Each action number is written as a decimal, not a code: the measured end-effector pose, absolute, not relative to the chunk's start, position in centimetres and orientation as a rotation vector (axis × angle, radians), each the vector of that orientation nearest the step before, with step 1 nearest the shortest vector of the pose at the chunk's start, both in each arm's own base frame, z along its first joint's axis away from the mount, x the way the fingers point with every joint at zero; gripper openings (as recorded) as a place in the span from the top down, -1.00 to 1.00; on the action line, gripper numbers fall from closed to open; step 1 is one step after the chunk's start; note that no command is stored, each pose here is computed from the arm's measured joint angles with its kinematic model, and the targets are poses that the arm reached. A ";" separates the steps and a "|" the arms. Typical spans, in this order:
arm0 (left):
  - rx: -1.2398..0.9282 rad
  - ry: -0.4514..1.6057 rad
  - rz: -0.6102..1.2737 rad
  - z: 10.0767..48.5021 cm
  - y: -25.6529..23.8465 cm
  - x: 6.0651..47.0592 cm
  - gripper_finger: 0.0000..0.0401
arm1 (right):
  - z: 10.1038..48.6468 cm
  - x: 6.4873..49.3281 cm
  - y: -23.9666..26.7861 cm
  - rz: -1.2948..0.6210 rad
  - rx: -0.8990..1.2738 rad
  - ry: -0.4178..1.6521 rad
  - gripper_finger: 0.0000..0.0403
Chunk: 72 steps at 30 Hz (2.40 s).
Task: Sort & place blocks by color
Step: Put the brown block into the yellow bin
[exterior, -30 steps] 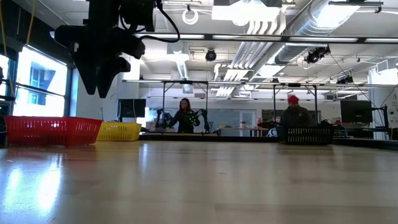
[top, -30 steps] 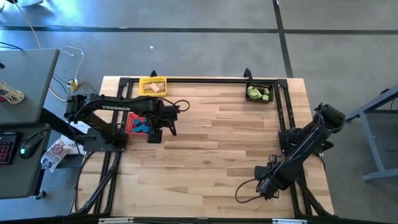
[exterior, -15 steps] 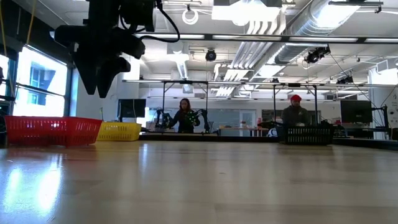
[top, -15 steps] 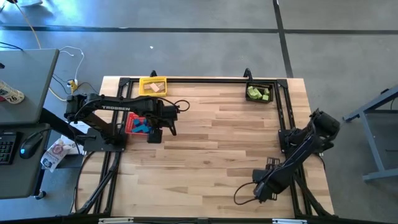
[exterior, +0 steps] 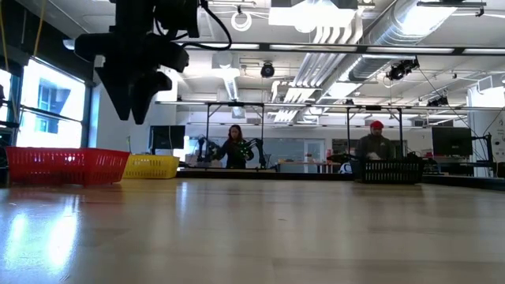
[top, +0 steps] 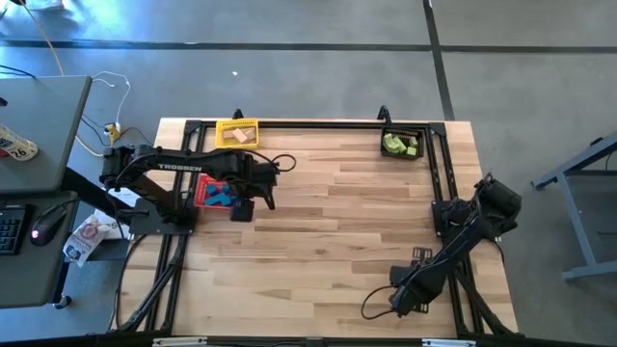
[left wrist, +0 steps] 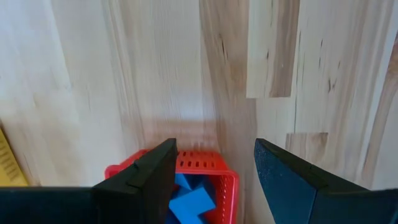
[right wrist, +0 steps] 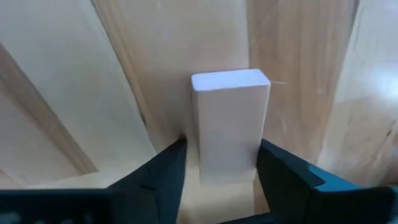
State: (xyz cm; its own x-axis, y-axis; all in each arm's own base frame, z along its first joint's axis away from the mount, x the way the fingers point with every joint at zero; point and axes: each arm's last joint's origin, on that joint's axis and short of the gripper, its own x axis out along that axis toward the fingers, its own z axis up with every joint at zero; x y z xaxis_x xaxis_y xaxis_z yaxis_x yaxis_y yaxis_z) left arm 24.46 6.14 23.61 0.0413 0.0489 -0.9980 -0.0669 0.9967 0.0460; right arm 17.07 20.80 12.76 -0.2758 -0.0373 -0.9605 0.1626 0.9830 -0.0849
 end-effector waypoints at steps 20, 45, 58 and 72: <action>0.101 1.242 0.077 24.2 6.8 27.2 0.00 | 15.0 20.5 20.4 -0.392 0.293 1.586 0.54; 0.145 0.654 -0.200 27.1 5.0 31.7 0.00 | 24.1 30.3 16.7 -0.611 0.063 0.793 0.54; 0.130 0.515 -0.213 28.3 2.7 32.8 0.00 | 26.7 33.4 15.3 -0.580 -0.028 0.647 0.54; 0.124 0.463 -0.222 28.7 2.0 33.1 0.00 | 27.5 34.8 14.9 -0.541 -0.036 0.566 0.54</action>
State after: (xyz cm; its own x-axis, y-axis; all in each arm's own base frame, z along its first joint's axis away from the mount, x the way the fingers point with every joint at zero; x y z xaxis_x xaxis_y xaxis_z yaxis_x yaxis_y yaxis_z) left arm 33.11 2.01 28.75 0.8712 -0.1839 -0.4551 0.2399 0.9684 0.0679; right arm 34.76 14.94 27.51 0.7085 -0.4970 -0.5010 0.4778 0.8603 -0.1778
